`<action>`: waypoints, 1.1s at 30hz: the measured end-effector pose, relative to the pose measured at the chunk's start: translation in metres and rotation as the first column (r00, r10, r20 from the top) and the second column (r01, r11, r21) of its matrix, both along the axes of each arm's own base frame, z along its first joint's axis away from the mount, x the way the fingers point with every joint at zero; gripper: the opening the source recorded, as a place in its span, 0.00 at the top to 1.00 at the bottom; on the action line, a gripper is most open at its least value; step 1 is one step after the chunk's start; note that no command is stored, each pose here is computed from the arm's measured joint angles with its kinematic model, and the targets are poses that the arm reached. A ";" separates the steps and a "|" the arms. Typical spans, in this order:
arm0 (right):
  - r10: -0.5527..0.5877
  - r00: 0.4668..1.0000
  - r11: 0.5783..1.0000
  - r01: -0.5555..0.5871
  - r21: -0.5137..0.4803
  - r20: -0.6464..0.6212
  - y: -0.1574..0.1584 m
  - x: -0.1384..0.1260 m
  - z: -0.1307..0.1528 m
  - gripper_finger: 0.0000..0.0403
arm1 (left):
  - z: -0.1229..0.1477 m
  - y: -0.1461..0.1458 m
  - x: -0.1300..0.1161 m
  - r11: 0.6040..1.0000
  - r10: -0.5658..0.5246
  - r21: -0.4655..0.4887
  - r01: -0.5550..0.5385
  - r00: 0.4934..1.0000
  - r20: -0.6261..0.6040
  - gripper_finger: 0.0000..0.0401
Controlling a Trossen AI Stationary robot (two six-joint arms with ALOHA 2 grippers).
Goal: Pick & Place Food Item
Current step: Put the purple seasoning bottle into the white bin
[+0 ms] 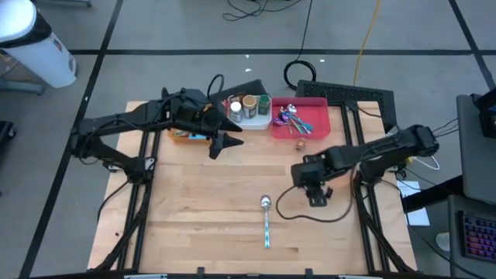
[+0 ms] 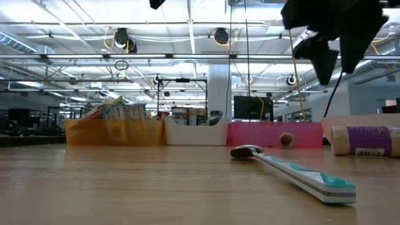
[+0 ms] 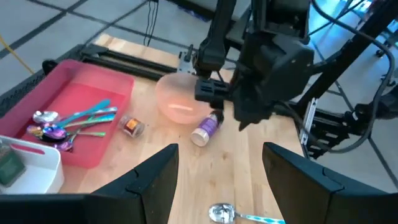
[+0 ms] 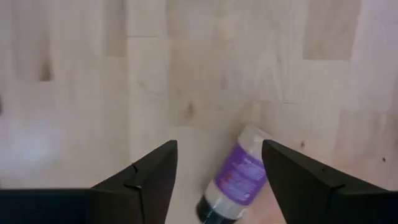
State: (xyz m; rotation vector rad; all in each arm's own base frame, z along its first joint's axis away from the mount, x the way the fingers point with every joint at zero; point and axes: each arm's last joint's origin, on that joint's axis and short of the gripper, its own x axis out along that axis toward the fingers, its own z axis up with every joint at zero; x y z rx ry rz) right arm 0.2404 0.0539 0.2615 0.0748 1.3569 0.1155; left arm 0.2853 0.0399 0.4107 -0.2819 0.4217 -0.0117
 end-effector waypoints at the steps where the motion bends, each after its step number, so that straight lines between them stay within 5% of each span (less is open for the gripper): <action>1: -0.011 1.000 1.000 0.011 -0.004 -0.012 -0.003 0.002 -0.003 0.41 | -0.001 0.000 0.001 1.000 -0.001 -0.001 0.001 1.000 -0.008 0.40; 11: 0.016 0.991 0.999 -0.021 -0.038 -0.130 -0.016 0.019 -0.029 0.28 | -0.019 -0.004 0.018 0.999 -0.037 -0.021 0.036 0.997 -0.072 0.40; 33: -0.091 0.949 0.992 0.058 -0.115 -0.301 -0.023 0.005 -0.080 0.30 | -0.020 -0.003 0.021 0.999 -0.040 -0.009 0.039 0.997 -0.065 0.40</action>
